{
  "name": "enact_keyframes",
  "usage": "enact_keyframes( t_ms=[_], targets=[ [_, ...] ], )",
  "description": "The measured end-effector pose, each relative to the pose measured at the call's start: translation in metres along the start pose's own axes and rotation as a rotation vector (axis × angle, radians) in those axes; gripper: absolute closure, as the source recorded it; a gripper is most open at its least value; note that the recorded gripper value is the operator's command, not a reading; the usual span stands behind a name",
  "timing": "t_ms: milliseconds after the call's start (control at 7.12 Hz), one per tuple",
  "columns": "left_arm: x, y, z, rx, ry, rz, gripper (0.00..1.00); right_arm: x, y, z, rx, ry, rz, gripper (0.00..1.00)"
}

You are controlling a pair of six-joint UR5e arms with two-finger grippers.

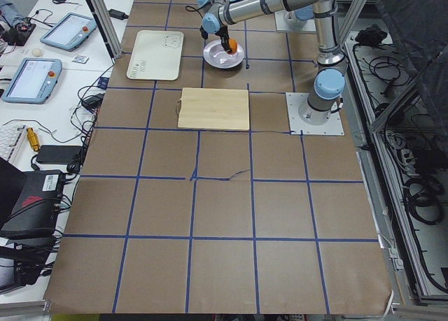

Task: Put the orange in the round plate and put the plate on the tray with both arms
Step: 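Carry the orange with the left gripper and release it in the white plate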

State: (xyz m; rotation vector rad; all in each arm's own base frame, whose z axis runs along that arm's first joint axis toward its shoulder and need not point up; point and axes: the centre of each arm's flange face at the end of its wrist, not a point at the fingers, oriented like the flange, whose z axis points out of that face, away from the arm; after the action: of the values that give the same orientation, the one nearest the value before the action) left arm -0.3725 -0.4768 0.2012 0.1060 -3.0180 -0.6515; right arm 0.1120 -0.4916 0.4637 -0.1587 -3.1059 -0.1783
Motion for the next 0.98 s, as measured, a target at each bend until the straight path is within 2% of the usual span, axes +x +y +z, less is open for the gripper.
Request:
enact_keyframes(
  t_ms=[140, 281, 702, 983],
  targets=[
    [0.001, -0.004, 0.005, 0.010, 0.004, 0.000, 0.39, 0.000, 0.000, 0.003, -0.005, 0.000, 0.004, 0.00],
    [0.002, -0.009, 0.005, 0.025, 0.012, -0.001, 0.00, 0.000, -0.001, 0.006, -0.010, 0.000, 0.004, 0.00],
    [-0.001, -0.011, -0.015, 0.081, 0.034, 0.000, 0.00, 0.006, -0.004, 0.009, -0.022, -0.016, 0.004, 0.00],
    [-0.017, -0.001, -0.056, 0.145, 0.049, -0.011, 0.00, 0.009, -0.005, 0.011, -0.026, -0.018, 0.004, 0.00]
  ],
)
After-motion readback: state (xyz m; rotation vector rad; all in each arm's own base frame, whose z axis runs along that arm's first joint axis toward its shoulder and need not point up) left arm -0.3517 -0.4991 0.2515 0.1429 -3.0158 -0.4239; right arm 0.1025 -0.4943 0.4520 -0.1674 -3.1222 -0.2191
